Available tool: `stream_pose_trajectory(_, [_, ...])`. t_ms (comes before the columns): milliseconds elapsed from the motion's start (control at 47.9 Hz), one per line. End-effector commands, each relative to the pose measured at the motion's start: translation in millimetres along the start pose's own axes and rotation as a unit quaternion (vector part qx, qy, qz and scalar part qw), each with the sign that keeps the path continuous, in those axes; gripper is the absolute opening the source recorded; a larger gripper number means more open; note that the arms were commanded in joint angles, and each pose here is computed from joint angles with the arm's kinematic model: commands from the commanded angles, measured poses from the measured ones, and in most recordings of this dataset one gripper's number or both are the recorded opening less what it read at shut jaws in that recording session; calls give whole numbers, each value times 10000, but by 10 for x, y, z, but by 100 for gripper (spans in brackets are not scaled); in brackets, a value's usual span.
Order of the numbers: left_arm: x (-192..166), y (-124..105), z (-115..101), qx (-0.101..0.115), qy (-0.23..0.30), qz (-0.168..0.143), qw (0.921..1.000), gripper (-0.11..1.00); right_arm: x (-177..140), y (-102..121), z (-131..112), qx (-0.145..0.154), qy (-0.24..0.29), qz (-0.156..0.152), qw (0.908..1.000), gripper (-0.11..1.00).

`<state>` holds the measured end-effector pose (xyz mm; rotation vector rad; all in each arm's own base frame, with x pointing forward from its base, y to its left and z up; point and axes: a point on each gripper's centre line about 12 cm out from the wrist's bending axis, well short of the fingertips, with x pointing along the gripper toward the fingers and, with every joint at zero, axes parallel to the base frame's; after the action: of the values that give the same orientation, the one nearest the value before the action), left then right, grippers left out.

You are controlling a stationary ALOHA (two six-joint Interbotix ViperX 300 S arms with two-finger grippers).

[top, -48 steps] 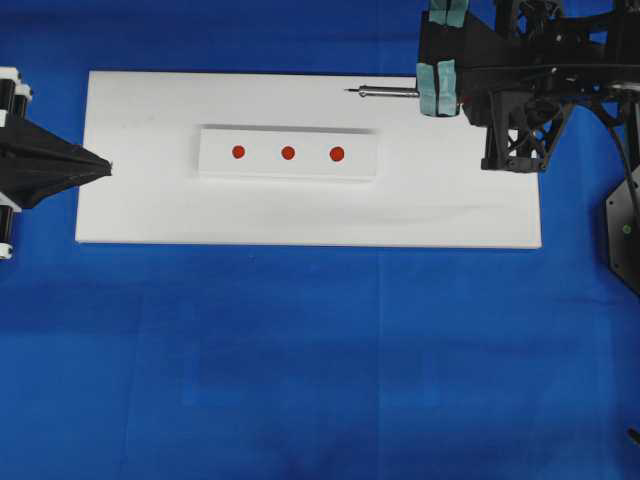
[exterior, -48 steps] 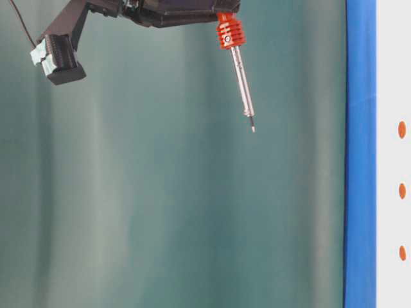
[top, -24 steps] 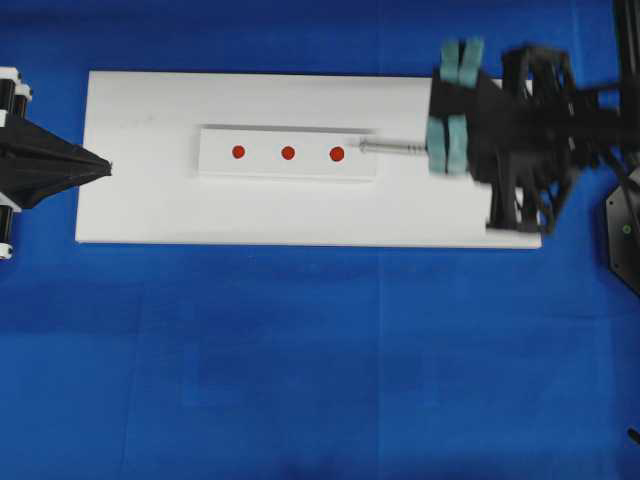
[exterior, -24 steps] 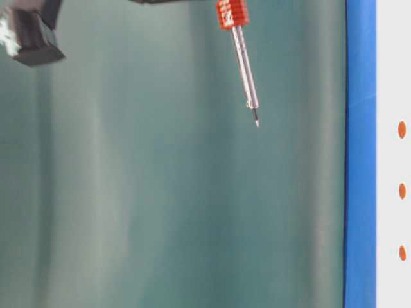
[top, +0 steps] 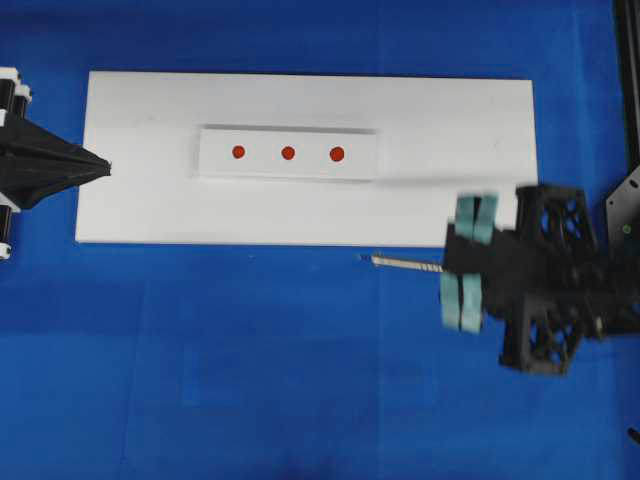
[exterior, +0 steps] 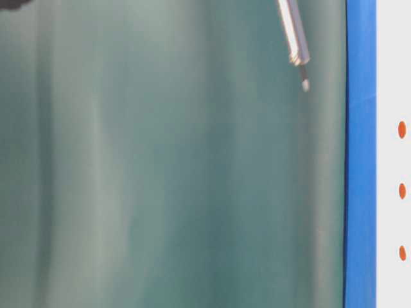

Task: Touch the tip of the soldering iron to the mark.
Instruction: 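Carry the iron down to its spot on the blue table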

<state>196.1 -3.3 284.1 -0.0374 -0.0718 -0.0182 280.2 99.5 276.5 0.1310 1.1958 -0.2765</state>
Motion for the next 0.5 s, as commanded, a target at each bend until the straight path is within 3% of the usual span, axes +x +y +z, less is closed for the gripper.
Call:
stream_pose_trajectory(0, [15, -6, 56, -1, -99, -14, 9999, 0, -88, 106, 7, 33, -112, 62, 9999, 6])
stream_pose_trajectory(230, [13, -3, 70, 0, -153, -8, 9999, 0, -57, 169, -12, 45, -97, 64, 9999, 6])
stream_pose_trajectory(480, [13, -6, 70, -1, -153, -16, 9999, 0, -15, 236, 168, 4, -311, 56, 9995, 6])
